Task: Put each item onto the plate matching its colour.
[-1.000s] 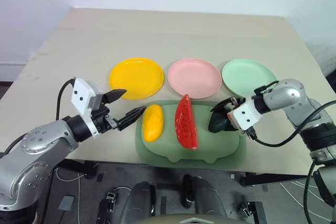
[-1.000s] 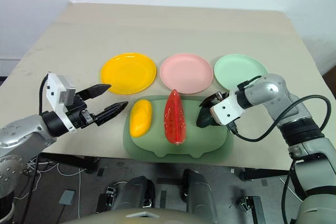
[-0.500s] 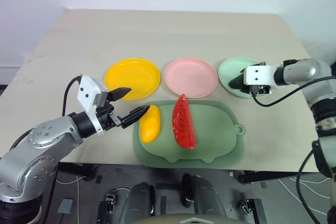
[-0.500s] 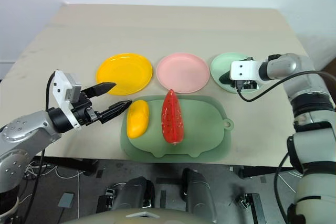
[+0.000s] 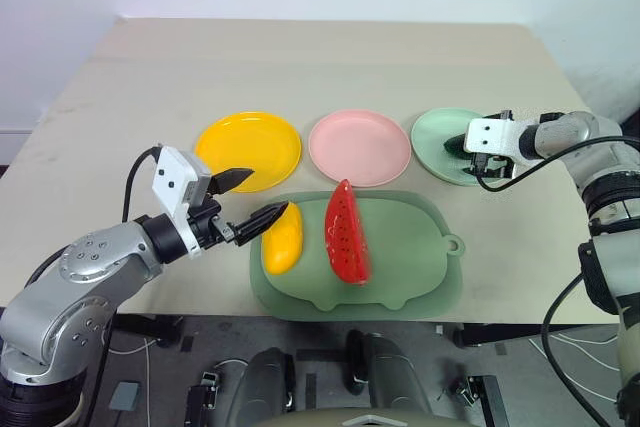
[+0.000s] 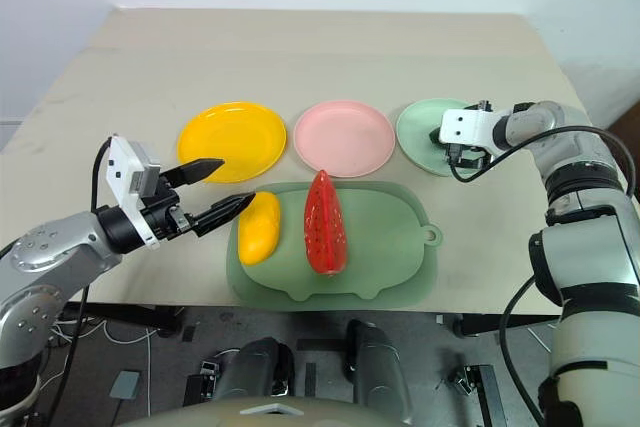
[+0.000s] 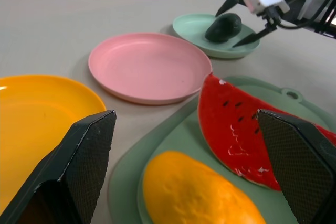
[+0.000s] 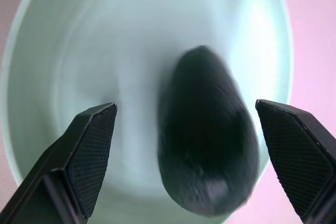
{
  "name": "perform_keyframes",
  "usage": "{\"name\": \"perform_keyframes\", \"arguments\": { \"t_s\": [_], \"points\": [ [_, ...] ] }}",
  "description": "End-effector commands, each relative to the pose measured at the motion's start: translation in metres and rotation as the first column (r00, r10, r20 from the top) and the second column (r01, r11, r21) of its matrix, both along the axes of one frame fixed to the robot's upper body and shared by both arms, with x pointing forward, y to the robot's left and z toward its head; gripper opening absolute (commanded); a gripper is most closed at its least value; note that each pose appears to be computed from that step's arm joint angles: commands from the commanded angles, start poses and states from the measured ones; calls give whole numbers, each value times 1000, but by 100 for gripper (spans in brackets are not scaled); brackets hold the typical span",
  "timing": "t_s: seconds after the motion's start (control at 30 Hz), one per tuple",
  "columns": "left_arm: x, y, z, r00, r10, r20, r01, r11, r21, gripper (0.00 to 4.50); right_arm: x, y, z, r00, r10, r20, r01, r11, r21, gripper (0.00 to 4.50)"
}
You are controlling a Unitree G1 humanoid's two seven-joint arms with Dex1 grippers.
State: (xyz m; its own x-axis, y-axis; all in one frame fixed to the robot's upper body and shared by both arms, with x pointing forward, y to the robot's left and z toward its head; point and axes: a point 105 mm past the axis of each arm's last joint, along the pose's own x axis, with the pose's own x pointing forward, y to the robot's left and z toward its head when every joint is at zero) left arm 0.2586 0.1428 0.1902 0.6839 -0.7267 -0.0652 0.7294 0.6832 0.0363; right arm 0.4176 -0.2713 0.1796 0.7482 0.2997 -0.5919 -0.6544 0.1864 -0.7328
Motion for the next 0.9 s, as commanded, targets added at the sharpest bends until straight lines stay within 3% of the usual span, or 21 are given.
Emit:
{"name": "perform_keyframes", "arguments": {
  "t_s": [0.03,0.1,0.17,0.3,0.4,0.57,0.9],
  "points": [
    [2,10,9,998,35,56,-36,999,5,450,-5,20,73,990,61,124,-89,968,234,449],
    [4,15,7,997,52,54,-53,998,16,450,-24,41,84,989,133,66,-148,922,357,449],
    [8,24,6,996,73,53,-75,997,29,450,-59,73,78,975,217,-55,-166,864,475,449],
    [16,38,6,993,104,63,-107,993,48,450,-106,116,44,943,185,-277,-16,856,517,449],
    [19,42,7,992,101,69,-105,993,51,450,-126,148,40,896,218,-387,89,766,637,449],
    [24,39,7,994,78,73,-82,995,56,450,-143,175,39,845,254,-470,203,662,722,449],
    [30,35,6,995,59,77,-63,997,50,450,-149,182,36,841,258,-476,215,648,731,449]
  ]
}}
